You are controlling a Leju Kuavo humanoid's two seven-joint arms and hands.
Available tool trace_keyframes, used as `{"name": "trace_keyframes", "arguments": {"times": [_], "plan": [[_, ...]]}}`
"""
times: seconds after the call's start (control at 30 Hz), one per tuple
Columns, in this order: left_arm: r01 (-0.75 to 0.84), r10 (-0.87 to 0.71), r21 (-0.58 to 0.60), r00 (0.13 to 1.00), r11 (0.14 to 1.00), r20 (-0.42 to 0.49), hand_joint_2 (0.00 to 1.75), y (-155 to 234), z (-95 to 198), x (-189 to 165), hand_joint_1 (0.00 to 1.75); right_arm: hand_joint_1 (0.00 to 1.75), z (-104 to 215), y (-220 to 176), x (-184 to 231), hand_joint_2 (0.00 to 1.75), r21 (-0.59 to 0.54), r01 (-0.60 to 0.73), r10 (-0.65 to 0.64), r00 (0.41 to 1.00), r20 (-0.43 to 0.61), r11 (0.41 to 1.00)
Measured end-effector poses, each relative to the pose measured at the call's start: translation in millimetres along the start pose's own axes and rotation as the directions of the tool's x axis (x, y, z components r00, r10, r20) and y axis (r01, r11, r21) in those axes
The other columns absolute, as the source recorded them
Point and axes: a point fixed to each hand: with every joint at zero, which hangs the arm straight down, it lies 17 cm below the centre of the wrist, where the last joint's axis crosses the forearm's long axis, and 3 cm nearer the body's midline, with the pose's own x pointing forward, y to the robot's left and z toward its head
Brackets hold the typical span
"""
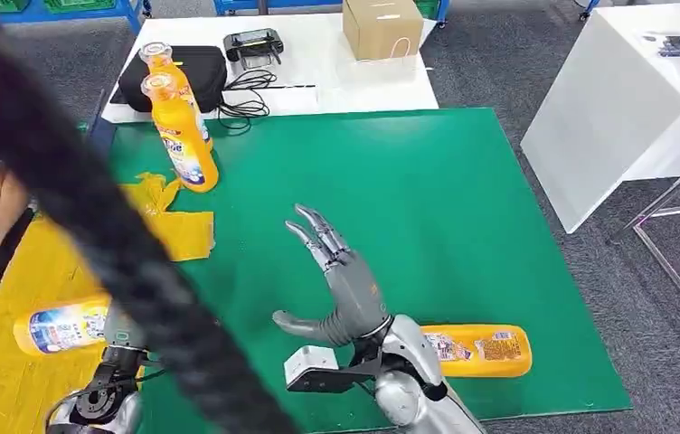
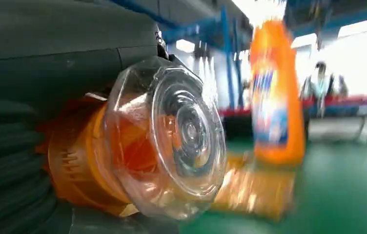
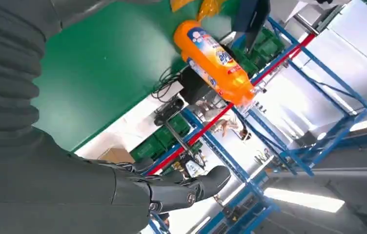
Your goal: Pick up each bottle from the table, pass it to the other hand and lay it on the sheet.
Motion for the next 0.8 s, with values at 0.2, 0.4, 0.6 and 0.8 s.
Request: {"name": "trace_keyframes", "arguments": {"times": [0.2,0.4,0.6,0.8], "plan": [[-0.012,0.007,-0.072,0.998,0.997,-0.070,1.75,-34,1,-28,1.75,0.00,1,1,1,1.75,0.008,-0.007,0.007,1.000,0.010,1.000],[-0.013,0.004,-0.085,0.994,0.996,-0.109,1.75,-42,1,-43,0.40,0.00,1,1,-1,1.75,0.010,-0.012,0.012,1.000,0.007,1.000],[-0.018,0.008,-0.080,0.993,0.997,-0.121,1.75,-43,1,-47,0.00,0.00,2,1,-2,1.75,0.011,-0.014,0.014,1.000,0.002,1.000],[-0.049,0.041,-0.059,0.991,0.997,-0.128,1.75,-39,3,-46,0.00,0.00,4,5,-7,1.75,0.032,-0.028,0.028,1.000,-0.012,0.999]]}}
